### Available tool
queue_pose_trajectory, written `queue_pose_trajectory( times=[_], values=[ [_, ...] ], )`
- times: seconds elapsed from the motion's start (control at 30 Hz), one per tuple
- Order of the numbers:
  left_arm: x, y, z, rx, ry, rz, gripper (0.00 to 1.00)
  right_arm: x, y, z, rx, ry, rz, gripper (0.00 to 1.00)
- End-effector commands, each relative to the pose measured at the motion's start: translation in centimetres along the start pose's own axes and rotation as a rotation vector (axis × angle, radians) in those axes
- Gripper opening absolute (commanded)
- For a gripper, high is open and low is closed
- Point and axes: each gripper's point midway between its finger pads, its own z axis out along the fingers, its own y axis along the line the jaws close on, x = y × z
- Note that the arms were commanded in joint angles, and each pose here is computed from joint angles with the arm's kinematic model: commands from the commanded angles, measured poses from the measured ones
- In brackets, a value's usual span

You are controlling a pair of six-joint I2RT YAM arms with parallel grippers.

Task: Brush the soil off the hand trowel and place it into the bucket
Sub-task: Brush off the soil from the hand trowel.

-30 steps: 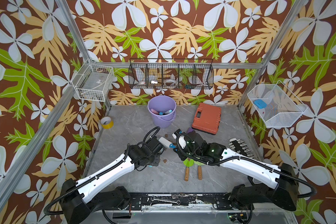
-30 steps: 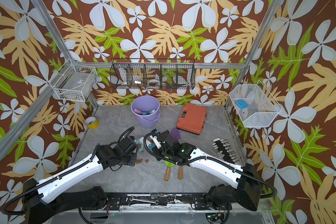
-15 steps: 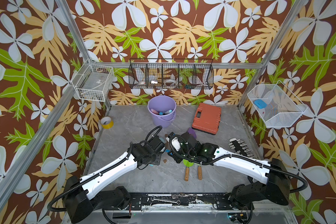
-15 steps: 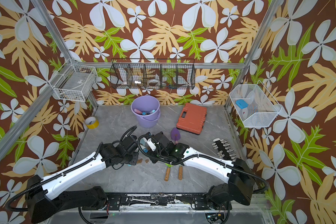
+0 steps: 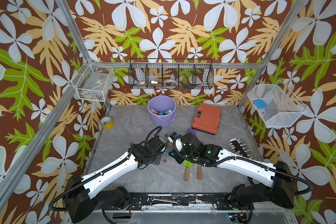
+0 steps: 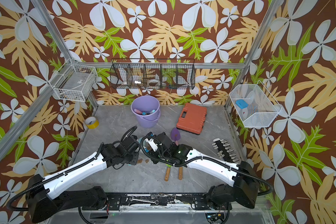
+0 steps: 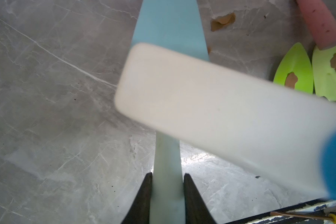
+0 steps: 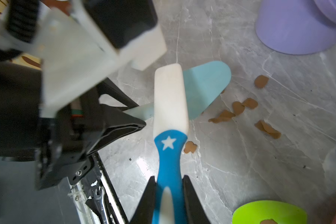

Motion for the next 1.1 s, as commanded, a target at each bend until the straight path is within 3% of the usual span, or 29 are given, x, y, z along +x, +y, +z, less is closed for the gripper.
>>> queue_pose_trajectory(
  times=[0.0, 0.1, 0.17, 0.33, 0.43, 0.57, 0.67, 0.83, 0.97, 1.07],
  values=[
    [-0.5, -0.1, -0.1, 0.006, -0.022, 0.003, 0.00, -0.1, -1.2, 0.4, 0.067, -0.003, 0.015, 0.00],
    [-0.5, -0.2, -0.1, 0.010, -0.025, 0.007, 0.00, -0.9, -3.6, -0.4, 0.215, -0.038, 0.033, 0.00],
    [-0.6, -0.3, 0.0, 0.013, -0.023, 0.013, 0.00, -2.0, -3.8, -1.1, 0.239, -0.072, 0.040, 0.00],
    [-0.6, -0.6, 0.0, 0.030, -0.023, 0.018, 0.00, -3.4, -0.2, -1.5, 0.040, -0.148, 0.061, 0.00],
    [-0.6, -1.0, 0.0, 0.052, -0.024, 0.020, 0.00, -1.8, 0.5, 0.2, -0.025, -0.114, 0.056, 0.00],
    [-0.6, -1.4, -0.2, 0.086, -0.033, 0.024, 0.00, -0.7, -4.6, 1.7, 0.185, -0.024, 0.074, 0.00],
    [-0.6, -1.3, -0.2, 0.079, -0.030, 0.032, 0.00, -2.9, -7.5, -0.1, 0.246, -0.108, 0.123, 0.00],
    [-0.7, -1.0, -0.4, 0.065, -0.033, 0.029, 0.00, -5.9, -3.1, -2.5, 0.104, -0.218, 0.073, 0.00],
    [-0.9, -1.1, -0.4, 0.062, -0.031, 0.031, 0.00, -3.7, 1.3, -1.0, -0.071, -0.164, 0.040, 0.00],
    [-1.2, -1.4, -0.7, 0.075, -0.037, 0.027, 0.00, -0.6, -0.4, 0.8, -0.031, -0.090, 0.040, 0.00]
  ],
)
